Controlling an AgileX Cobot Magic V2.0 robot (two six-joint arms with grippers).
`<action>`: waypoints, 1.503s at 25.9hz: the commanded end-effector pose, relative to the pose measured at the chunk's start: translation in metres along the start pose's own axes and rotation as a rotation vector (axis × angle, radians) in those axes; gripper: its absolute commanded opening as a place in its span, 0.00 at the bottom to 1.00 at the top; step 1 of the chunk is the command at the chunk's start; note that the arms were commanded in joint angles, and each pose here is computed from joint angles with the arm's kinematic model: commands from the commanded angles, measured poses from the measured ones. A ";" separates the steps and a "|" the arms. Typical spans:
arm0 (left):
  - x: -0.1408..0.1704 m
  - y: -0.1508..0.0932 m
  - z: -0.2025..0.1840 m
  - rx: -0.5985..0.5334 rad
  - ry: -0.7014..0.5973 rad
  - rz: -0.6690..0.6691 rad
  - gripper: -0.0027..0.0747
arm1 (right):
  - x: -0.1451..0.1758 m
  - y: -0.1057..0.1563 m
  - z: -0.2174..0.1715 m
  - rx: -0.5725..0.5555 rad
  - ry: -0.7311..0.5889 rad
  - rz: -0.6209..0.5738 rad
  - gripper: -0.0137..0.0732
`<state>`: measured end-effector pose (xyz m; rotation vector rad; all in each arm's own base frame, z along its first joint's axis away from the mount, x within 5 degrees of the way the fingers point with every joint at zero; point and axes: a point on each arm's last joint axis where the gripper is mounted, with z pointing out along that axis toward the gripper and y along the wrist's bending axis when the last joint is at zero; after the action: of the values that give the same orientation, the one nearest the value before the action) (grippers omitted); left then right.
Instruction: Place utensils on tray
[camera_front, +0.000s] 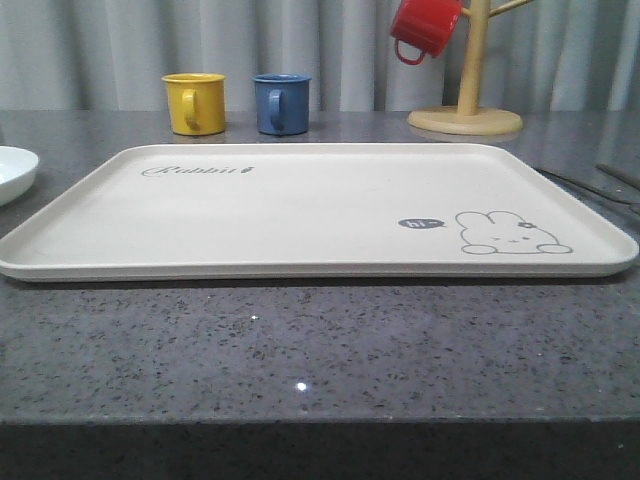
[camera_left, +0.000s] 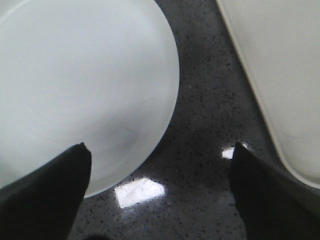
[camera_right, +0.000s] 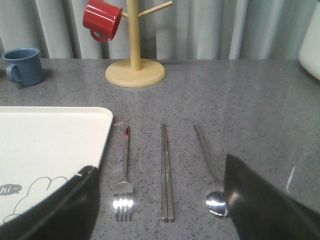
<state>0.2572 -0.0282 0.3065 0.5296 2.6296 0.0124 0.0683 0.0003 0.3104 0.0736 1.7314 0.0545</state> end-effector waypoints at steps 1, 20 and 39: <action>-0.016 0.006 0.008 -0.010 -0.010 0.015 0.73 | -0.018 0.000 -0.001 0.008 -0.100 -0.010 0.79; -0.021 0.015 0.050 -0.034 0.114 0.064 0.01 | -0.018 0.000 -0.001 0.008 -0.100 -0.010 0.79; -0.087 -0.150 -0.046 0.054 -0.219 0.588 0.01 | -0.018 0.000 -0.001 0.008 -0.100 -0.010 0.79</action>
<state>0.2617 -0.1815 0.3549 1.2165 2.2767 0.0895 0.0683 0.0003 0.3104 0.0736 1.7314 0.0545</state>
